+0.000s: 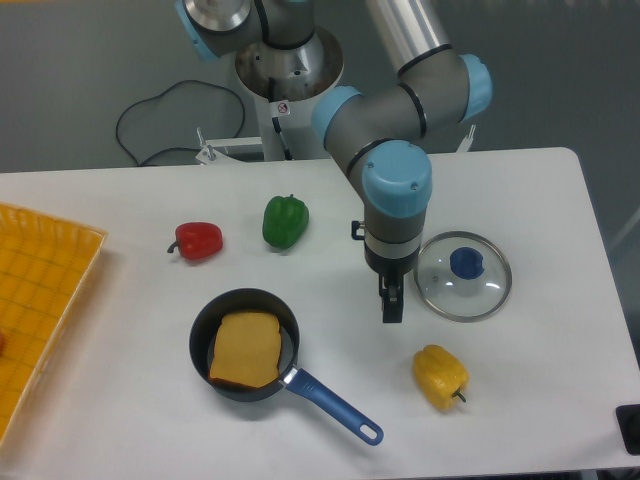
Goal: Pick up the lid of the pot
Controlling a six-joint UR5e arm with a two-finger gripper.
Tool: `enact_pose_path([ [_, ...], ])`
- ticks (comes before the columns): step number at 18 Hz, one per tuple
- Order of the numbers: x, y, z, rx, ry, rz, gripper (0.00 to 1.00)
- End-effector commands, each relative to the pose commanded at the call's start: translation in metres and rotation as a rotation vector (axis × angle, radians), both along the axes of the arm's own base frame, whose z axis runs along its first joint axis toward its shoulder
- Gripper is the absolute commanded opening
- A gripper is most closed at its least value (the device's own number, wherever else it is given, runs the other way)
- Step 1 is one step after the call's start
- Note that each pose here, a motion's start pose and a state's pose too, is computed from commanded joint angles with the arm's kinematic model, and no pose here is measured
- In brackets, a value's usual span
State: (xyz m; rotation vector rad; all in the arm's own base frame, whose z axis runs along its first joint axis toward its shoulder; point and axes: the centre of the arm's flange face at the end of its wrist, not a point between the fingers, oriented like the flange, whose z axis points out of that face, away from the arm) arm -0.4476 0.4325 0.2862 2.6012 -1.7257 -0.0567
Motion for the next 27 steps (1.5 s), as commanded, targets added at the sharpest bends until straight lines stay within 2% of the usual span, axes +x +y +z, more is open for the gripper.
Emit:
enact_pose_path([
  [5,-0.014,-0.02,-0.004,-0.017,0.002,0.023,1.0],
  [10,-0.026,-0.036,-0.008,-0.024,-0.004,-0.001,1.0],
  [27,-0.031,-0.043,-0.023,-0.032,-0.016,0.01,1.0],
])
